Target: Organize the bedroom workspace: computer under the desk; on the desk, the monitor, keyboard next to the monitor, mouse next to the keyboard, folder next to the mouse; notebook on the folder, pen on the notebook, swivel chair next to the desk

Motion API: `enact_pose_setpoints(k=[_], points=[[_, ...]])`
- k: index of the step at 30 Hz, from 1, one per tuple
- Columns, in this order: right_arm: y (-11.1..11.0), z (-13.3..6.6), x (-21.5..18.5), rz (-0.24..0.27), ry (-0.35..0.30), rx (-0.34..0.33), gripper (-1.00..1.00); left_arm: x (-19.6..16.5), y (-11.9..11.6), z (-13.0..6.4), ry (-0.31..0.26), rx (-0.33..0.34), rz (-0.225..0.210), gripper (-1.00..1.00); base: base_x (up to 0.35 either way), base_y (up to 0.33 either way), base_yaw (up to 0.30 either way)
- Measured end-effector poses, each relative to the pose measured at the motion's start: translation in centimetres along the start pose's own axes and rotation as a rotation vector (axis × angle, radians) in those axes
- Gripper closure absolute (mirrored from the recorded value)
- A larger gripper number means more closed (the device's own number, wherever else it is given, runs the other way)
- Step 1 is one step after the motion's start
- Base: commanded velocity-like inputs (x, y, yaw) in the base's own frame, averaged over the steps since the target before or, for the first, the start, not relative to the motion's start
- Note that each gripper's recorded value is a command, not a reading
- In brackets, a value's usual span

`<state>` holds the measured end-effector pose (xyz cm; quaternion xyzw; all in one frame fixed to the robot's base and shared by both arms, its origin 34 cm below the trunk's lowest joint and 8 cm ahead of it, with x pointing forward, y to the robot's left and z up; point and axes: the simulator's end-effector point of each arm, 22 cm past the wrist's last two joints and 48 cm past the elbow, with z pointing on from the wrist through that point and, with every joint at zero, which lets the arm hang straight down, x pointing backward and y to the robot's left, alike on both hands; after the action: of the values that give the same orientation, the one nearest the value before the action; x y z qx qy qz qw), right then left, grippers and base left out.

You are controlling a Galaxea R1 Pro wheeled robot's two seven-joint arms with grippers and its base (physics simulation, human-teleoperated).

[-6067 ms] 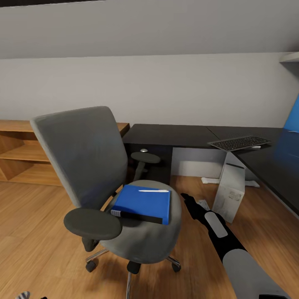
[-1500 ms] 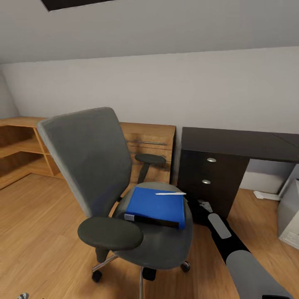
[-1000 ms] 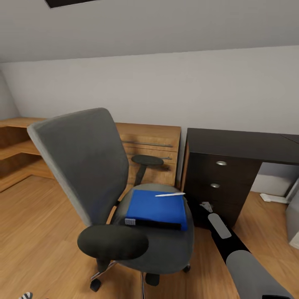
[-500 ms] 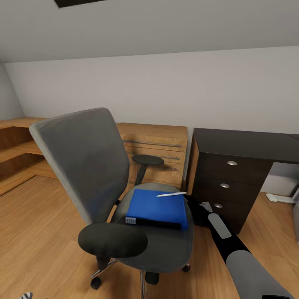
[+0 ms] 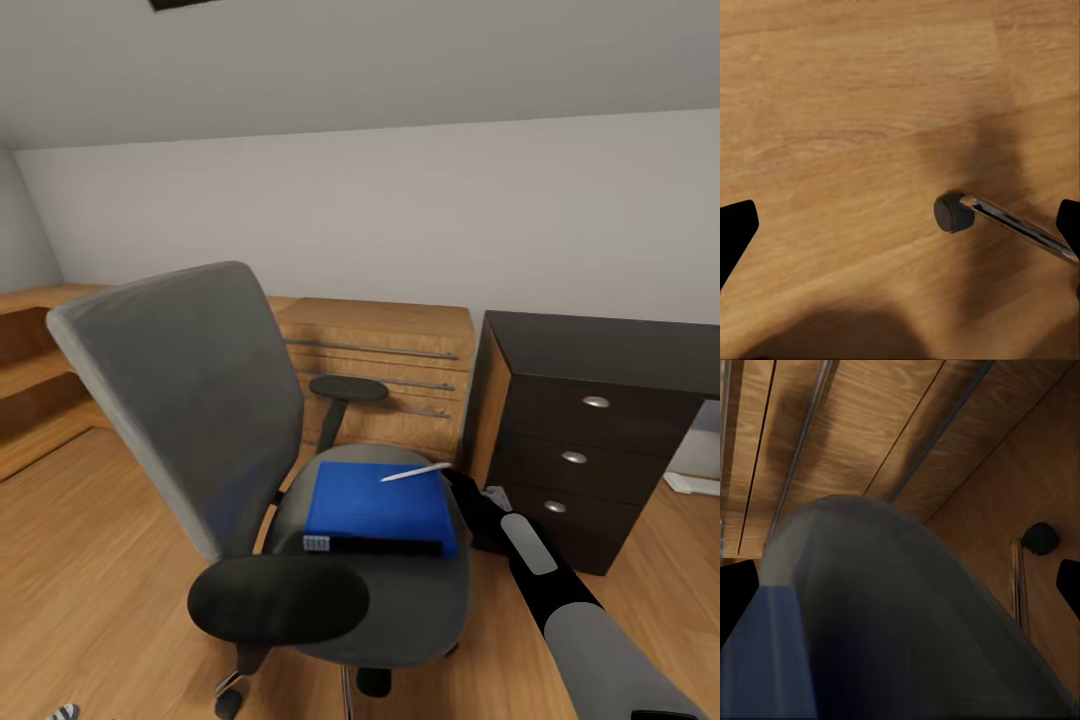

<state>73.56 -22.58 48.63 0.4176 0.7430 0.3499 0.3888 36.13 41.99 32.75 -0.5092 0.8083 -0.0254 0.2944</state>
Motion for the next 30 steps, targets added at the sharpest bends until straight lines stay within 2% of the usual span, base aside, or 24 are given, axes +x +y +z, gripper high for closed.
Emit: enact_pose_setpoints(k=[7,13,30], points=[[-0.02,-0.01,-0.06,-0.003,-0.001,0.001,-1.0,-0.19,0.06,0.01,-0.002,0.0,0.003,-1.0,0.014,0.039,0.0],[0.0,0.0,-0.01,-0.001,0.0,0.0,-1.0,-0.2,0.03,0.03,-0.001,0.001,0.003,-1.0,0.001,0.189,0.0],[0.04,0.02,0.06,0.0,0.001,-0.001,-1.0,-0.05,0.03,0.06,0.002,0.001,0.002,-1.0,0.0,0.089,0.0]])
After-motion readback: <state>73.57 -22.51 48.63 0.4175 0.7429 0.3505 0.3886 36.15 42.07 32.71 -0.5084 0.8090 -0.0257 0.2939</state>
